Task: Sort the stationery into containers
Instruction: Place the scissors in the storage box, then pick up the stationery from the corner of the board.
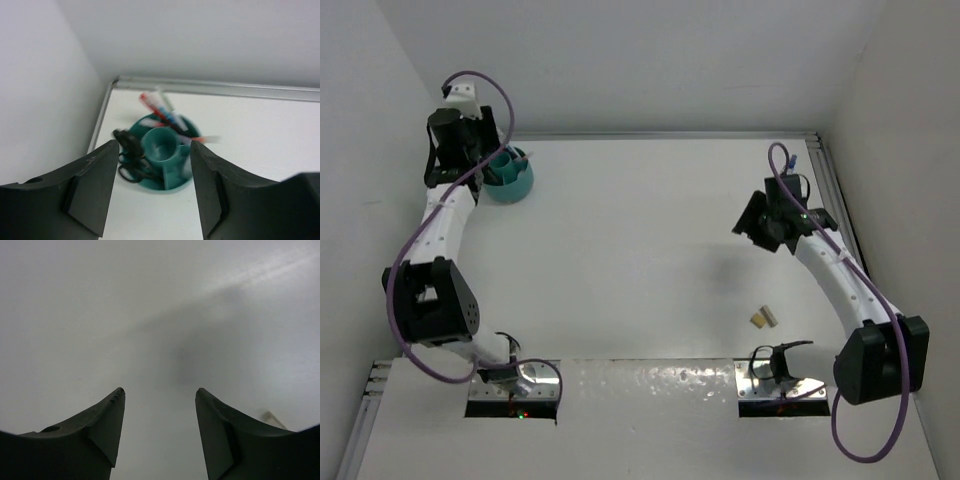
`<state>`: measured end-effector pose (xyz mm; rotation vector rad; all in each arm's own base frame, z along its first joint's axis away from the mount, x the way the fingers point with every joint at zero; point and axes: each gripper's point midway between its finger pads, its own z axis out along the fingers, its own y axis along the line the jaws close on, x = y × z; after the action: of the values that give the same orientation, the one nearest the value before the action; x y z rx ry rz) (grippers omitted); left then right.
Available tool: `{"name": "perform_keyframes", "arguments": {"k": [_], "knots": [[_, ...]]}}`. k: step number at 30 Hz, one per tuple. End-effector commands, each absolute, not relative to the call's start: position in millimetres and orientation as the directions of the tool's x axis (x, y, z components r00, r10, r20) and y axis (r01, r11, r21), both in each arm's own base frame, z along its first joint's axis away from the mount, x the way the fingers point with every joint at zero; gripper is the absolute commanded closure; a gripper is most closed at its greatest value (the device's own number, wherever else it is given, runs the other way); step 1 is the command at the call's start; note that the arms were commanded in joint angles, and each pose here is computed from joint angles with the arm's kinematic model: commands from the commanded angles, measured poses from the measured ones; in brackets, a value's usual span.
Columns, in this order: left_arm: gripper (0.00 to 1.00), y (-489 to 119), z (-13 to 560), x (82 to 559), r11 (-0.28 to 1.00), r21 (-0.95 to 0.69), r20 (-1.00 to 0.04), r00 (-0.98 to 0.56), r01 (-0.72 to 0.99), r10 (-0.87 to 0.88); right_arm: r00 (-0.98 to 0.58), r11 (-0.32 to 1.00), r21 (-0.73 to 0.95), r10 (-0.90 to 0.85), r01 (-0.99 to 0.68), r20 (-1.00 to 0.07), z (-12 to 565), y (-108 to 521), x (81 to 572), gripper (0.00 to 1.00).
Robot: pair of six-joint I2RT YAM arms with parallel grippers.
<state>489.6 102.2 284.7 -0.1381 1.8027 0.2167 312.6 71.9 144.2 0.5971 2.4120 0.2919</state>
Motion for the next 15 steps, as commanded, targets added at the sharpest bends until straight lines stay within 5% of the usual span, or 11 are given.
{"name": "perform_keyframes", "arguments": {"k": [1, 7, 15], "knots": [[0.43, 43, 322, 482, 0.987, 0.163, -0.979, -0.125, 0.002, 0.162, -0.716, 0.839, 0.209, 0.540, 0.503, -0.443, 103, 37, 262, 0.42], [0.44, -47, 300, 447, 0.957, 0.162, -0.973, -0.120, 0.241, 0.195, -0.737, 0.781, 0.112, 0.619, 0.614, -0.273, 50, 19, 192, 0.43], [0.42, -86, 289, 393, 0.947, 0.078, -0.996, -0.026, 0.313, 0.091, -0.398, 0.467, 0.162, 0.856, 0.869, -0.331, 33, -12, 168, 0.39]]}}
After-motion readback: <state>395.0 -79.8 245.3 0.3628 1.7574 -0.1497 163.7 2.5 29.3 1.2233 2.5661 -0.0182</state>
